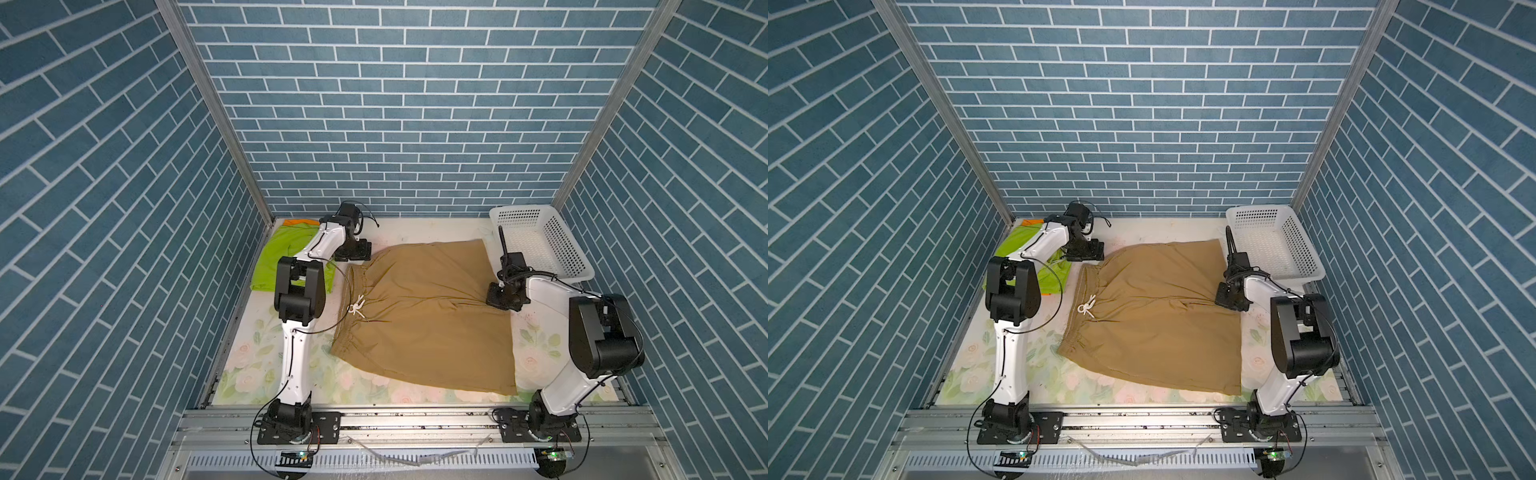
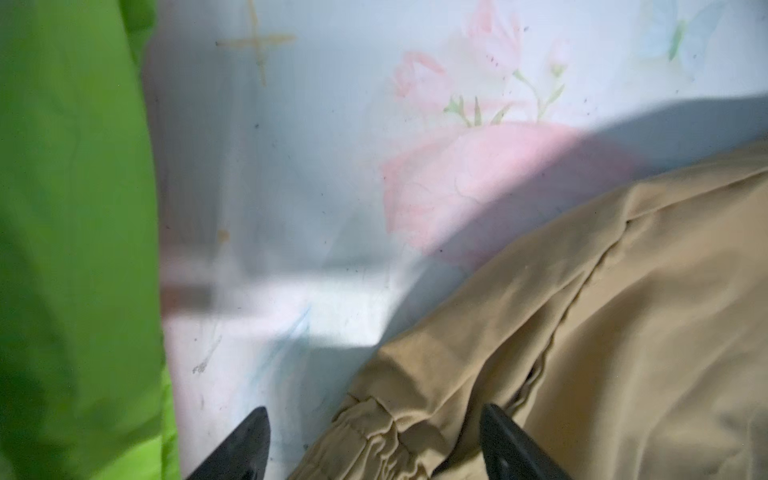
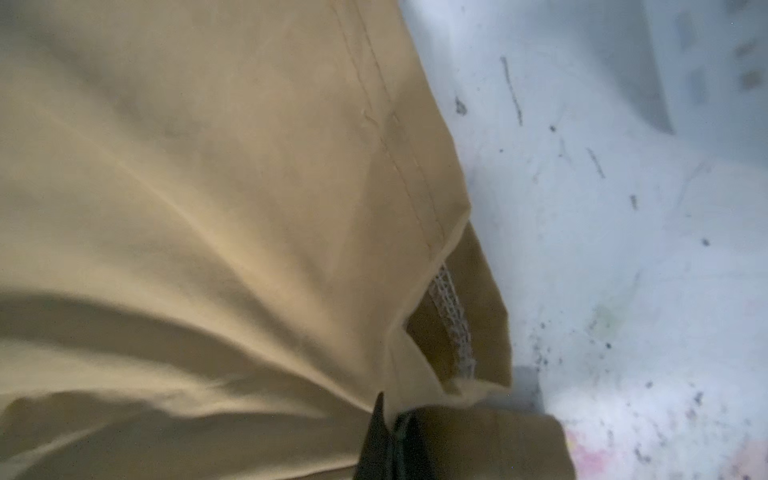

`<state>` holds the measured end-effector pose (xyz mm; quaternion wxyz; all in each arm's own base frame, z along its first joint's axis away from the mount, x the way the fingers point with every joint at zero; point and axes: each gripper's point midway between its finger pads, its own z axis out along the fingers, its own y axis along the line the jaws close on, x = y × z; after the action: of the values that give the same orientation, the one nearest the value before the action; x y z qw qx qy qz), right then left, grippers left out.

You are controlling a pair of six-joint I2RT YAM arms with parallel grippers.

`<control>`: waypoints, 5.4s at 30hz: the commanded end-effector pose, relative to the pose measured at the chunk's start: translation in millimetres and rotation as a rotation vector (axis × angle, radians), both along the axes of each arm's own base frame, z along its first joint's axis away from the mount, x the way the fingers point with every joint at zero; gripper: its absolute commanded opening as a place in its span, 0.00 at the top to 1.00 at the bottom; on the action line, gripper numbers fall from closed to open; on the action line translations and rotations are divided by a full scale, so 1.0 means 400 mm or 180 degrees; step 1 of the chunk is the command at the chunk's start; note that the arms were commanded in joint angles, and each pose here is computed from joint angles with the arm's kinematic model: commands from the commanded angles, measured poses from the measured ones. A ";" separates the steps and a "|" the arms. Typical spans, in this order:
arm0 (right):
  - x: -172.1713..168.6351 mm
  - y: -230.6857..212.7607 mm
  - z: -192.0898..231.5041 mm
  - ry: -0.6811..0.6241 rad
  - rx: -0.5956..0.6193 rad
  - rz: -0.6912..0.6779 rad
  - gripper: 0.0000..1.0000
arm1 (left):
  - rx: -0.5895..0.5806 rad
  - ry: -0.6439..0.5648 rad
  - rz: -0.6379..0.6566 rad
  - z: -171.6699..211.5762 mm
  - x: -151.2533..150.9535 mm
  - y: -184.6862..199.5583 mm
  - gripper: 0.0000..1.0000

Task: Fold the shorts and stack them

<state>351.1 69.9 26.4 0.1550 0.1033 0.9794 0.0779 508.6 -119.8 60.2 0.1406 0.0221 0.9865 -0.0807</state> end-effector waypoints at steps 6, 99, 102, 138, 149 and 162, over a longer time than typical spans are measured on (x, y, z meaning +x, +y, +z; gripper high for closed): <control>0.001 -0.025 0.016 -0.0002 -0.0111 0.0021 0.99 | -0.0111 0.0416 -0.0123 -0.054 -0.061 0.018 0.24; 0.673 0.118 -0.055 -0.0503 0.0056 0.0177 0.85 | -0.0262 -0.0546 -0.0483 0.169 -0.151 -0.045 1.00; 0.699 0.134 -0.013 -0.0651 0.0253 0.0218 0.98 | -0.0231 -0.0531 -0.0475 0.161 -0.147 -0.040 1.00; 0.432 0.103 0.642 -0.1945 0.1213 0.0442 1.00 | -0.1219 -0.0814 0.0412 0.250 0.104 0.076 0.89; -0.043 0.174 0.400 -0.1399 0.1269 0.0491 1.00 | -0.1393 -0.0816 0.0678 0.238 -0.095 0.079 0.80; -0.401 0.115 0.060 -0.0598 0.1313 0.0092 1.00 | -0.0838 -0.0401 0.1446 0.095 -0.355 0.222 0.43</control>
<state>191.4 117.9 50.6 0.2237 0.0897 0.9261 0.2903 368.4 -52.6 86.1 0.1951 -0.1854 0.9423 -0.1991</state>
